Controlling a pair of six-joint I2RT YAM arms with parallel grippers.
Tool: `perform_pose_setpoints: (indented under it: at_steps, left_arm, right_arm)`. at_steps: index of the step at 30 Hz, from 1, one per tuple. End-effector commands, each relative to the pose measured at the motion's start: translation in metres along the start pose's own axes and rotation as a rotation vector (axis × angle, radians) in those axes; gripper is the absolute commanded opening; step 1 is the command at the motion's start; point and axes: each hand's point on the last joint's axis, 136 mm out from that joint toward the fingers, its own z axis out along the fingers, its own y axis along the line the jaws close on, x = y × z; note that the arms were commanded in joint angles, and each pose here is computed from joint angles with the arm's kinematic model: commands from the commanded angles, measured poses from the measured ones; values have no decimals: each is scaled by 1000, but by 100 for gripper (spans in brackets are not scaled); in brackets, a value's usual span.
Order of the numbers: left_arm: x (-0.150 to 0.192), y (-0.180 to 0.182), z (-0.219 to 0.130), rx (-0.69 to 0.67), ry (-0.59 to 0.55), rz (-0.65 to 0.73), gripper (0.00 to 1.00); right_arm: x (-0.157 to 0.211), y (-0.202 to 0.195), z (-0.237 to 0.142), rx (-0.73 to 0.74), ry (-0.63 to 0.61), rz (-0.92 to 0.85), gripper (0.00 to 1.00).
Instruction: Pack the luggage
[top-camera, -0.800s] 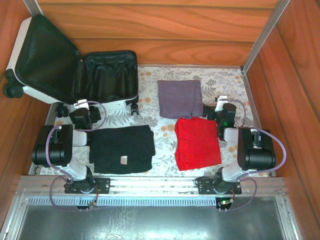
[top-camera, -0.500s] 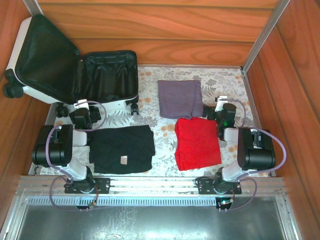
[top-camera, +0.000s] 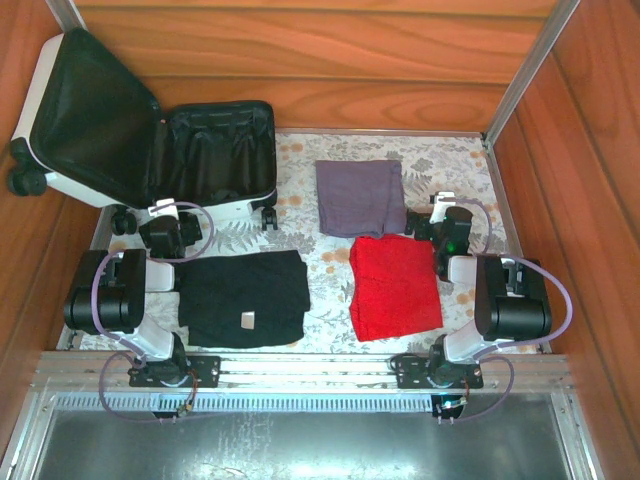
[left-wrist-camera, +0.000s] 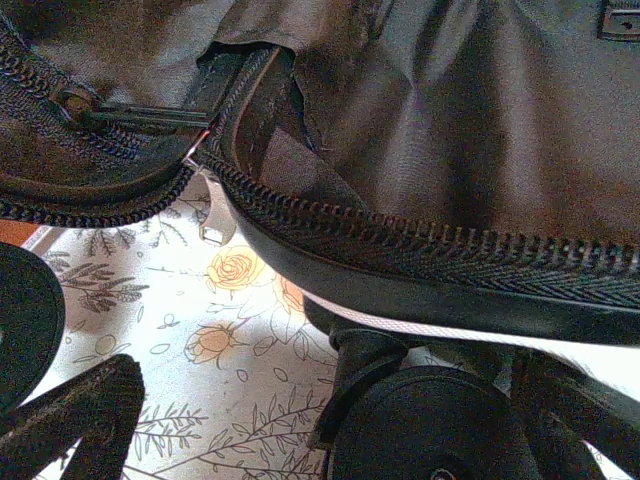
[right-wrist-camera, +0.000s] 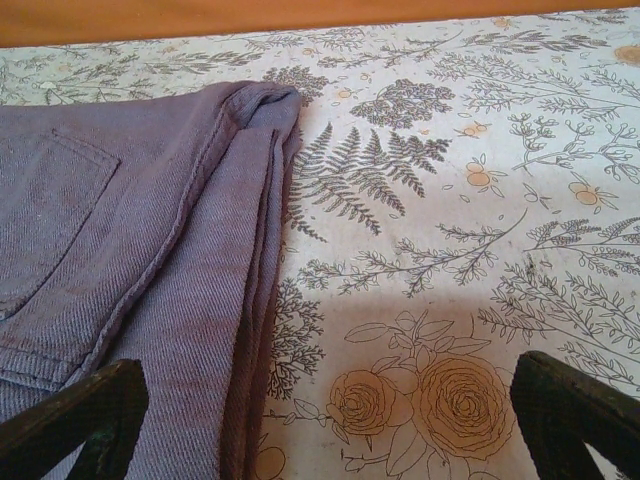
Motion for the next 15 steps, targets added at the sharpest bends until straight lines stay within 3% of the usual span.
perform_pose_setpoints:
  at_steps: [1,4,7,10,15]
  left_arm:
    - [-35,-7,-2,-8,-104,10,100]
    - [-69,-15,-34,-120,-171,107,100]
    - [-111,-2,-72,-218,-285,-4,100]
    - [-136,12,-98,-216,-331,-149,100]
    - [-145,3,-113,-108,-216,-301,98]
  right_arm:
    - [-12,4,-3,-4,-41,-9,92]
    - [-38,-4,-23,71,-65,17,91]
    - [-67,-21,-51,183,4,217,96]
    - [-100,2,-63,66,33,308,95]
    - [-135,48,-59,-133,110,454,94]
